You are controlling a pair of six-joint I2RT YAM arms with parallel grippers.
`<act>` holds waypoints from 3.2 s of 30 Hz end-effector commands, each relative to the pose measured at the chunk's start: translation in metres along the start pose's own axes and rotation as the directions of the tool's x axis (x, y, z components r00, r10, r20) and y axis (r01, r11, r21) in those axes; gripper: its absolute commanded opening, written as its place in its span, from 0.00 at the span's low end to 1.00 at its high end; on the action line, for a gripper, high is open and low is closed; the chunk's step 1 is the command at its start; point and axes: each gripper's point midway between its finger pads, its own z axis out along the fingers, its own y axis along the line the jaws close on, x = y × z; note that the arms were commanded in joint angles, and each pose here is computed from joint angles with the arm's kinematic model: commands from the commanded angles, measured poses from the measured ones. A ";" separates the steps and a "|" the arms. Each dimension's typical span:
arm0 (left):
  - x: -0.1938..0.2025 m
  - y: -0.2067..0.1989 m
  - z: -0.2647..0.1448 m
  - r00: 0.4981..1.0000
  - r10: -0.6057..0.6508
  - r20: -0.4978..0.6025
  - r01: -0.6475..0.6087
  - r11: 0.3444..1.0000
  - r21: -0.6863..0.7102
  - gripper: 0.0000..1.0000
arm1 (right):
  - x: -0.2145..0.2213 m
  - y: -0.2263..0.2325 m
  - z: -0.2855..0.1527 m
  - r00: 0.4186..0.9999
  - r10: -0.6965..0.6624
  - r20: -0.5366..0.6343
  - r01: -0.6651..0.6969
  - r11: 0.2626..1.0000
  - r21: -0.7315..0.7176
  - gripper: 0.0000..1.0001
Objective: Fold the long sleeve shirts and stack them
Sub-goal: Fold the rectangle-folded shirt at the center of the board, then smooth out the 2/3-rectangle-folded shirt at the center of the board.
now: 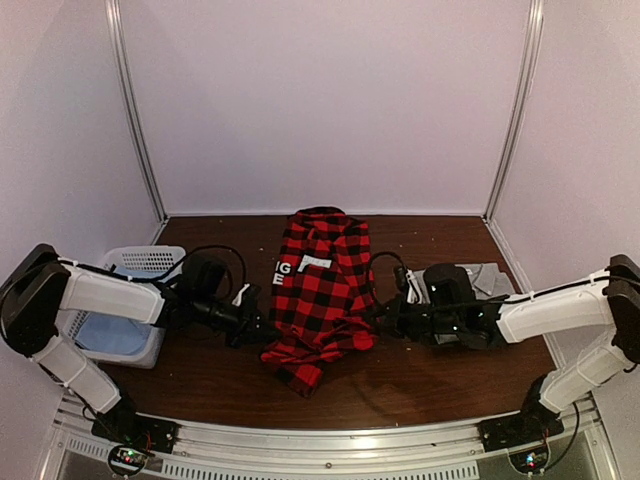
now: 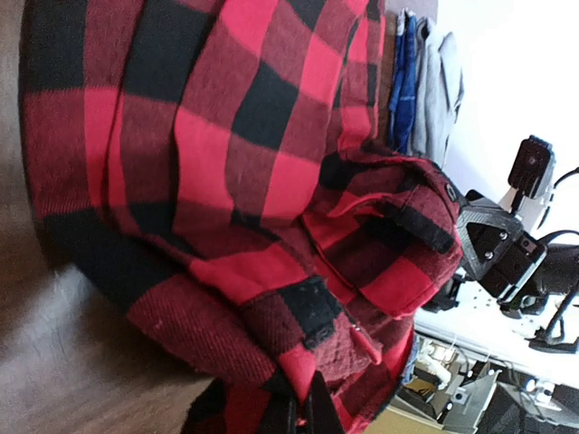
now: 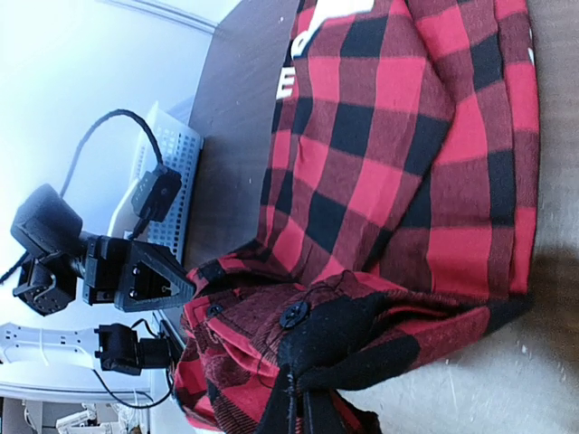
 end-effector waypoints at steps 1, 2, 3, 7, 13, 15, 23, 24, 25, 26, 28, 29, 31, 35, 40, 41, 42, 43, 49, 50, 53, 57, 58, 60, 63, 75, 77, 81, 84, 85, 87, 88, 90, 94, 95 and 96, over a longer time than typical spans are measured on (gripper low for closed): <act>-0.041 -0.026 -0.003 0.998 -0.016 0.054 0.009 0.992 0.128 0.00 | -0.048 0.000 0.009 0.995 -0.034 0.094 0.032 0.999 0.020 0.00; -0.051 -0.025 -0.003 0.998 -0.028 0.064 0.019 0.991 0.136 0.00 | -0.058 -0.003 0.011 0.993 -0.030 0.112 0.027 0.999 0.025 0.00; -0.061 -0.025 -0.003 0.996 -0.034 0.081 0.022 0.990 0.141 0.00 | -0.067 -0.007 0.013 0.992 -0.026 0.125 0.022 0.999 0.028 0.00; -0.105 -0.017 -0.001 0.986 -0.065 0.154 0.044 0.989 0.138 0.00 | -0.094 -0.025 0.028 0.988 -0.011 0.153 0.004 0.999 0.046 0.00; -0.146 0.001 0.013 0.976 -0.108 0.191 0.082 0.987 0.139 0.00 | -0.113 -0.048 0.058 0.991 -0.002 0.134 -0.007 0.998 0.064 0.00; -0.150 0.009 0.018 0.974 -0.121 0.194 0.098 0.988 0.122 0.00 | -0.113 -0.053 0.066 0.993 -0.002 0.121 -0.006 0.998 0.069 0.00; -0.154 0.018 0.017 0.963 -0.141 0.229 0.121 0.988 0.100 0.00 | -0.119 -0.065 0.071 0.992 -0.003 0.128 -0.009 0.996 0.091 0.00; -0.155 0.019 0.017 0.962 -0.142 0.233 0.122 0.988 0.096 0.00 | -0.120 -0.065 0.071 0.992 -0.005 0.129 -0.007 0.996 0.093 0.00; -0.155 0.019 0.017 0.962 -0.141 0.234 0.122 0.988 0.093 0.00 | -0.121 -0.066 0.071 0.992 -0.007 0.125 -0.005 0.995 0.096 0.00; -0.155 0.019 0.016 0.961 -0.139 0.239 0.121 0.989 0.090 0.00 | -0.121 -0.066 0.072 0.993 -0.012 0.120 0.000 0.995 0.098 0.00; -0.155 0.019 0.013 0.958 -0.137 0.251 0.120 0.989 0.082 0.00 | -0.122 -0.065 0.072 0.993 -0.023 0.111 0.012 0.994 0.105 0.10; -0.155 0.019 0.012 0.956 -0.136 0.261 0.120 0.990 0.076 0.01 | -0.123 -0.064 0.071 0.994 -0.031 0.109 0.019 0.994 0.107 0.17; -0.156 0.017 0.008 0.953 -0.121 0.277 0.107 0.992 0.065 0.13 | -0.125 -0.061 0.069 0.993 -0.045 0.110 0.032 0.993 0.111 0.27; -0.158 0.007 0.001 0.953 -0.070 0.296 0.057 0.997 0.052 0.41 | -0.130 -0.053 0.062 0.991 -0.072 0.112 0.058 0.991 0.121 0.44; -0.160 -0.006 -0.013 0.943 0.002 0.334 -0.008 1.000 0.017 0.54 | -0.132 -0.048 0.052 0.989 -0.099 0.113 0.082 0.986 0.143 0.58; -0.160 -0.008 -0.016 0.940 0.017 0.341 -0.022 1.000 0.010 0.56 | -0.133 -0.048 0.050 0.988 -0.105 0.113 0.087 0.985 0.150 0.61; -0.160 -0.009 -0.018 0.937 0.031 0.347 -0.034 0.999 0.002 0.58 | -0.133 -0.047 0.049 0.988 -0.111 0.111 0.093 0.983 0.156 0.63; -0.160 -0.012 -0.020 0.936 0.047 0.348 -0.049 0.999 -0.003 0.58 | -0.133 -0.048 0.048 0.987 -0.116 0.108 0.098 0.982 0.163 0.65; -0.151 -0.018 -0.023 0.939 0.121 0.322 -0.121 0.992 -0.020 0.59 | -0.131 -0.047 0.046 0.987 -0.141 0.082 0.125 0.975 0.183 0.73; -0.149 -0.018 -0.024 0.938 0.134 0.320 -0.131 0.991 -0.032 0.59 | -0.131 -0.047 0.044 0.986 -0.148 0.080 0.131 0.973 0.188 0.74; -0.144 -0.015 -0.030 0.930 0.186 0.317 -0.167 0.982 -0.087 0.59 | -0.132 -0.046 0.035 0.980 -0.174 0.093 0.151 0.965 0.215 0.73; -0.134 -0.007 -0.039 0.920 0.251 0.299 -0.210 0.964 -0.163 0.59 | -0.128 -0.039 0.025 0.969 -0.230 0.092 0.202 0.948 0.246 0.72; -0.132 -0.008 -0.041 0.914 0.272 0.301 -0.228 0.958 -0.173 0.58 | -0.127 -0.038 0.023 0.965 -0.245 0.091 0.214 0.941 0.261 0.71; -0.121 0.001 -0.043 0.919 0.279 0.277 -0.224 0.951 -0.213 0.58 | -0.119 -0.035 0.022 0.958 -0.276 0.076 0.246 0.929 0.278 0.68; -0.104 0.009 -0.038 0.926 0.294 0.238 -0.239 0.942 -0.236 0.53 | -0.105 -0.030 0.025 0.948 -0.316 0.046 0.290 0.912 0.289 0.61; -0.056 0.026 0.015 0.944 0.312 0.103 -0.274 0.921 -0.276 0.28 | -0.057 -0.015 0.069 0.907 -0.411 -0.091 0.419 0.862 0.285 0.34; -0.059 0.026 0.018 0.945 0.312 0.102 -0.274 0.921 -0.277 0.26 | -0.050 -0.018 0.076 0.905 -0.410 -0.115 0.426 0.858 0.287 0.31; -0.072 0.021 0.028 0.941 0.324 0.101 -0.286 0.917 -0.278 0.20 | -0.045 -0.024 0.086 0.903 -0.407 -0.137 0.430 0.854 0.293 0.29; -0.087 0.008 0.036 0.933 0.343 0.110 -0.304 0.913 -0.273 0.17 | -0.045 -0.030 0.090 0.903 -0.404 -0.149 0.430 0.847 0.313 0.28; -0.097 0.002 0.039 0.927 0.356 0.120 -0.313 0.909 -0.274 0.16 | -0.045 -0.032 0.091 0.902 -0.404 -0.154 0.432 0.842 0.322 0.28; -0.111 -0.004 0.041 0.922 0.362 0.138 -0.313 0.906 -0.287 0.14 | -0.046 -0.036 0.093 0.902 -0.402 -0.157 0.432 0.838 0.332 0.28; -0.119 -0.007 0.042 0.920 0.361 0.150 -0.309 0.907 -0.286 0.13 | -0.046 -0.037 0.095 0.902 -0.402 -0.160 0.432 0.836 0.338 0.28; -0.136 -0.013 0.041 0.917 0.356 0.181 -0.299 0.913 -0.277 0.12 | -0.048 -0.039 0.096 0.901 -0.404 -0.160 0.434 0.829 0.352 0.28; -0.174 -0.025 0.038 0.903 0.356 0.241 -0.293 0.920 -0.261 0.12 | -0.060 -0.042 0.100 0.897 -0.416 -0.151 0.441 0.808 0.391 0.28; -0.182 -0.029 0.038 0.900 0.358 0.249 -0.297 0.921 -0.252 0.12 | -0.065 -0.043 0.102 0.895 -0.420 -0.150 0.443 0.801 0.402 0.28; -0.190 -0.033 0.038 0.898 0.358 0.257 -0.299 0.923 -0.243 0.12 | -0.070 -0.043 0.104 0.892 -0.427 -0.149 0.449 0.793 0.412 0.29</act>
